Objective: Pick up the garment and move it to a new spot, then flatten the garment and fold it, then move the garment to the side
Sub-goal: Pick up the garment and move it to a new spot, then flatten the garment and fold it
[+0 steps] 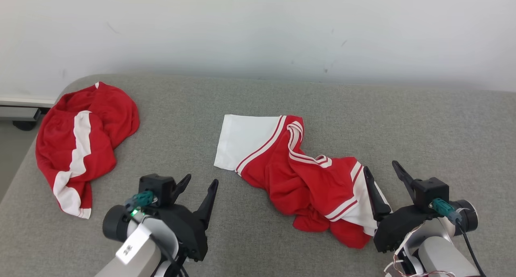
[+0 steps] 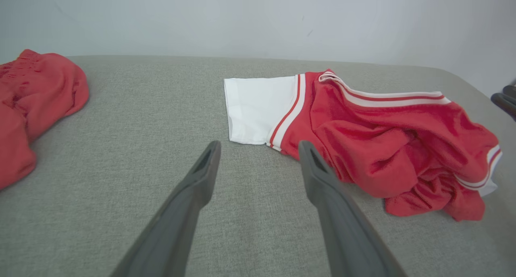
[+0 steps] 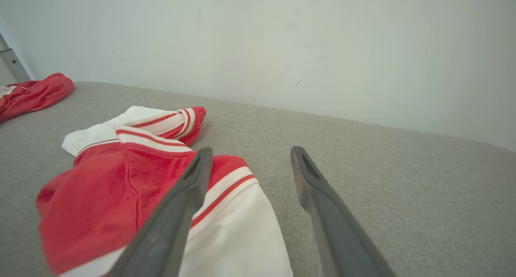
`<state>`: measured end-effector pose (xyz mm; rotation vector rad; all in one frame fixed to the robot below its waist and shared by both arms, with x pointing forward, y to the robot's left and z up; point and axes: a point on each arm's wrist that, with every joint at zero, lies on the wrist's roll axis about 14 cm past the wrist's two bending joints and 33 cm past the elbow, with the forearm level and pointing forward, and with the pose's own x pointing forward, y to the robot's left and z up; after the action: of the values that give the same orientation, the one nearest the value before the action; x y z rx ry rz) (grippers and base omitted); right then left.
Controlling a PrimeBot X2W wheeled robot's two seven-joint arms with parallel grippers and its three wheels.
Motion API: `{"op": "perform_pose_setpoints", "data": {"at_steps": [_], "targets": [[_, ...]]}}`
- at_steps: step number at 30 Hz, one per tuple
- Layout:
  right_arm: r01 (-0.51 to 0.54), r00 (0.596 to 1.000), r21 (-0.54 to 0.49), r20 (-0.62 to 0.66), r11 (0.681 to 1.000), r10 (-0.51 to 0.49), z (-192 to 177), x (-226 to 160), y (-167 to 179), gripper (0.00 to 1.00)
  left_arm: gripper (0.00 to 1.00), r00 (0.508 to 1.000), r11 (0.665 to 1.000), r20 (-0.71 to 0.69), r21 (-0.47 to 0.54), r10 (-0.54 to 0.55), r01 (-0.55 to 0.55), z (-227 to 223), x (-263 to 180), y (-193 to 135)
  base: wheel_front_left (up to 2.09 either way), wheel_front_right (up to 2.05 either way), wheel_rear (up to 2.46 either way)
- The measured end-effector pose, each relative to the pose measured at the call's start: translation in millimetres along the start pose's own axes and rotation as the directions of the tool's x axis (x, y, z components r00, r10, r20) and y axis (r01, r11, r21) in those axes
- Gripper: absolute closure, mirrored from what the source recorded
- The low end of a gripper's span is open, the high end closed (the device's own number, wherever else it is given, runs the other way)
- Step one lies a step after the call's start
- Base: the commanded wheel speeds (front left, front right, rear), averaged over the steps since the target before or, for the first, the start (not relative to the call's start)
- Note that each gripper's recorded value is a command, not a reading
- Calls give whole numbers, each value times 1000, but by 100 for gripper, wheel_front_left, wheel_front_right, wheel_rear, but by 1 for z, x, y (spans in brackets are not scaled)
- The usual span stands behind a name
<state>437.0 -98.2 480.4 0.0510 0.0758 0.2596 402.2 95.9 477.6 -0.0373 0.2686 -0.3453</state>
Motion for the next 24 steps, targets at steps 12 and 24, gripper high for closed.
{"op": "perform_pose_setpoints", "data": {"at_steps": [12,24], "targets": [[-34,999,18,-6,999,34,-1,-1,17,0,0,991,993,73,-46,113,-110,-15,-33,30,0,0,0],[-45,998,26,-51,999,46,-15,-5,20,0,0,972,973,102,-115,210,-198,-23,-47,46,0,0,0]]}}
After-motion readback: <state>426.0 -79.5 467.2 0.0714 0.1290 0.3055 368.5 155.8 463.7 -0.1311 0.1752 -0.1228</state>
